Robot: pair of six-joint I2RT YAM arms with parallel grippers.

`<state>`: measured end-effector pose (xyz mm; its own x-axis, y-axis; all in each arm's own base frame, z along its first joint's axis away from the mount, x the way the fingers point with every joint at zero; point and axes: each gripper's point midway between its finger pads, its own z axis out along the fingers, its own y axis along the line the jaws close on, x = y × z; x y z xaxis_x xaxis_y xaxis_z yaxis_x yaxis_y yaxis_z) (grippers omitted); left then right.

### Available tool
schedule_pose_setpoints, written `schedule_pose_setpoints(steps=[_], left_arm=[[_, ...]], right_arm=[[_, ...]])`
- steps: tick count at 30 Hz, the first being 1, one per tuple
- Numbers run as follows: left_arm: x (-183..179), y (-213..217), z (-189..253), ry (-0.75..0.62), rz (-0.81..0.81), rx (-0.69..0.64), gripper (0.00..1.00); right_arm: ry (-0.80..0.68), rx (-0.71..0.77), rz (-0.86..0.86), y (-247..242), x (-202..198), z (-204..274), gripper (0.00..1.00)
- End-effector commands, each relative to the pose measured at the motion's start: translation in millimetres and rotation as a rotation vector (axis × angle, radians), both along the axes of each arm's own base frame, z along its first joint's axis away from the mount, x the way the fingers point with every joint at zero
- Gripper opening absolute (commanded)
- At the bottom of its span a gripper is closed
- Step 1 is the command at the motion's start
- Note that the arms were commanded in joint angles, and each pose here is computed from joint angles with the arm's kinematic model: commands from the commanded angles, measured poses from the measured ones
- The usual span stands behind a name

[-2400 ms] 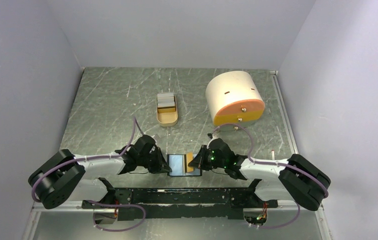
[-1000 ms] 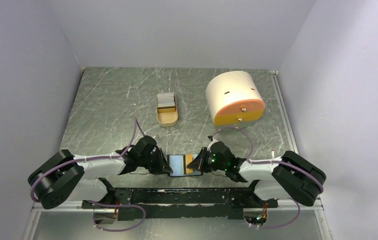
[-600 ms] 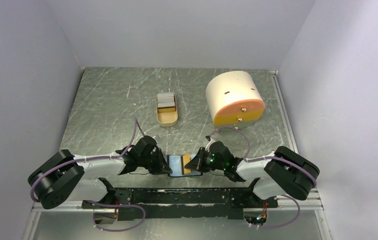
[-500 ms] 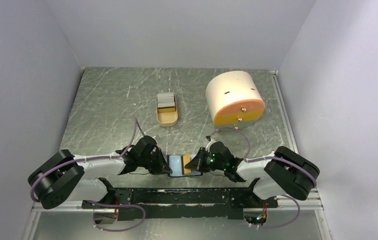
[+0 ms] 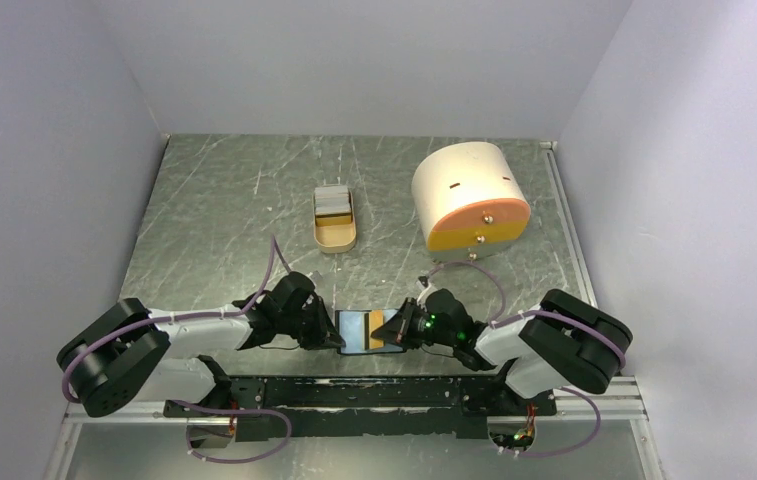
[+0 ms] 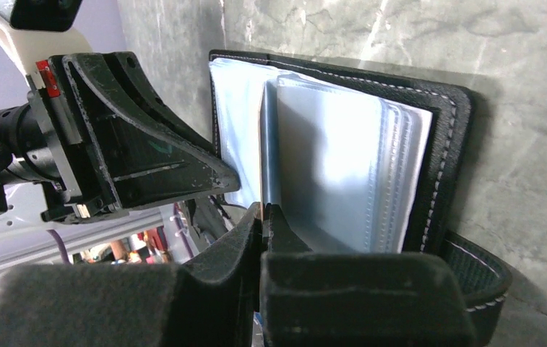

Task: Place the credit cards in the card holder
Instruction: Insert the credit card into the card holder.

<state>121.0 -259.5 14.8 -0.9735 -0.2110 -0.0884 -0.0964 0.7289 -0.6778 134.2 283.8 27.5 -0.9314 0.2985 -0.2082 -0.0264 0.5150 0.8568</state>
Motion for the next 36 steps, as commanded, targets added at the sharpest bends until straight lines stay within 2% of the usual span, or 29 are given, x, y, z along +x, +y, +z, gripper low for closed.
schedule_pose_setpoints(steps=[1,13,16,19,21,25,30,36], left_arm=[[1,-3,1,-0.014,-0.01,-0.002,0.11],[0,-5,0,-0.01,-0.014,-0.005,0.13],[0,-5,1,-0.012,-0.016,-0.004,0.15],[0,-6,1,-0.014,-0.019,-0.006,0.15],[0,-7,1,-0.014,-0.023,-0.009,0.14],[0,-7,0,-0.01,-0.025,-0.008,0.13],[0,-7,0,-0.011,-0.026,-0.004,0.13],[1,-8,0,-0.009,-0.022,-0.004,0.13]], right_arm=[[-0.006,0.041,-0.033,0,1,6,0.03],[0.019,0.04,0.029,10,-7,-2,0.06],[0.031,-0.028,0.035,6,-7,-13,0.18],[0.009,-0.129,0.032,-4,-4,-21,0.38],[-0.013,-0.216,0.011,-15,1,-28,0.42],[-0.047,-0.311,-0.02,-31,7,-28,0.43],[-0.072,-0.361,-0.037,-42,9,-23,0.42],[-0.081,-0.366,-0.033,-43,9,-21,0.33]])
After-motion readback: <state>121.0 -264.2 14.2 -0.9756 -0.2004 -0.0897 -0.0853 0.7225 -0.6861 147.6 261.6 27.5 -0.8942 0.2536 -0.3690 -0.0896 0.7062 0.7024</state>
